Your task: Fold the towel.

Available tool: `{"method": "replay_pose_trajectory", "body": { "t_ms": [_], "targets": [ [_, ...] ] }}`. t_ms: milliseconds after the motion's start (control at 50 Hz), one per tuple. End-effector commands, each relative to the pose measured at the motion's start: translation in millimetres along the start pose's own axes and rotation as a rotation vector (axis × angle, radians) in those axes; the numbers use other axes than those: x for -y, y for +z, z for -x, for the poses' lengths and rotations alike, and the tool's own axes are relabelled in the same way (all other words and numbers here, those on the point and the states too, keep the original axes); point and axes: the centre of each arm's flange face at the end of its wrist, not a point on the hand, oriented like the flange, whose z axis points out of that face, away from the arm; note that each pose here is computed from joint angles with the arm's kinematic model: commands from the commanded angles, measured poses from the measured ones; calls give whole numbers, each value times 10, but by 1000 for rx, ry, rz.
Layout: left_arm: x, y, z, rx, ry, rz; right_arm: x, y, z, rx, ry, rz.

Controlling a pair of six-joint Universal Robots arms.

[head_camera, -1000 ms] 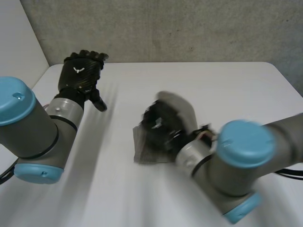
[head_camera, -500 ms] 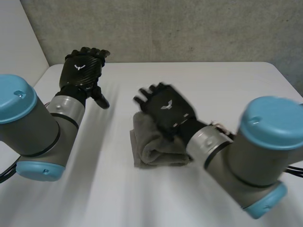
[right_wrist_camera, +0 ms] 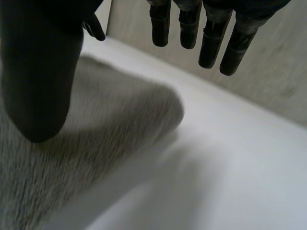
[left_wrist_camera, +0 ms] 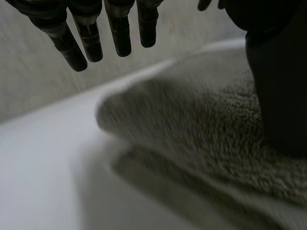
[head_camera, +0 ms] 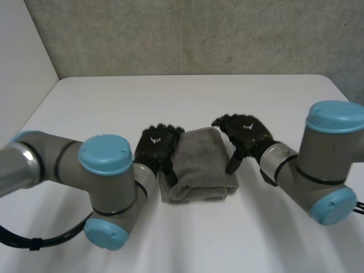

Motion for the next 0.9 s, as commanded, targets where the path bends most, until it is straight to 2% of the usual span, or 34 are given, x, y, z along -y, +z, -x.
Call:
{"method": "replay_pose_trajectory", "body": {
  "t_ms": [20,140,180,240,280,300,340,400,440,560,900],
  "targets": [
    [-169,44,8,28,15,73,-245,179,8,19,11,84],
    [18,-2,31,32,15,46,-155,181,-7,15,3,59],
    [242,-76,50,35,10,2,116,91,-58,-7,-14,-8],
    [360,-115,76,40,7,-21,292,9,-84,-20,-24,-53],
    [633,-215,125,51,0,-75,619,-166,-99,-44,-36,-138],
    [635,-216,125,51,0,-75,620,-167,-100,-45,-36,-139],
    [903,-339,232,80,-8,-119,919,-371,-144,-112,-52,-216],
    [1158,-470,384,117,-13,-158,1060,-481,-184,-166,-55,-254],
    [1283,-547,468,140,-13,-181,1263,-677,-272,-273,-51,-305],
    [1548,-778,703,205,2,-218,1308,-903,-502,-401,-31,-255],
    [1605,-924,767,228,-2,-232,1263,-932,-504,-391,-23,-213]
  ]
}}
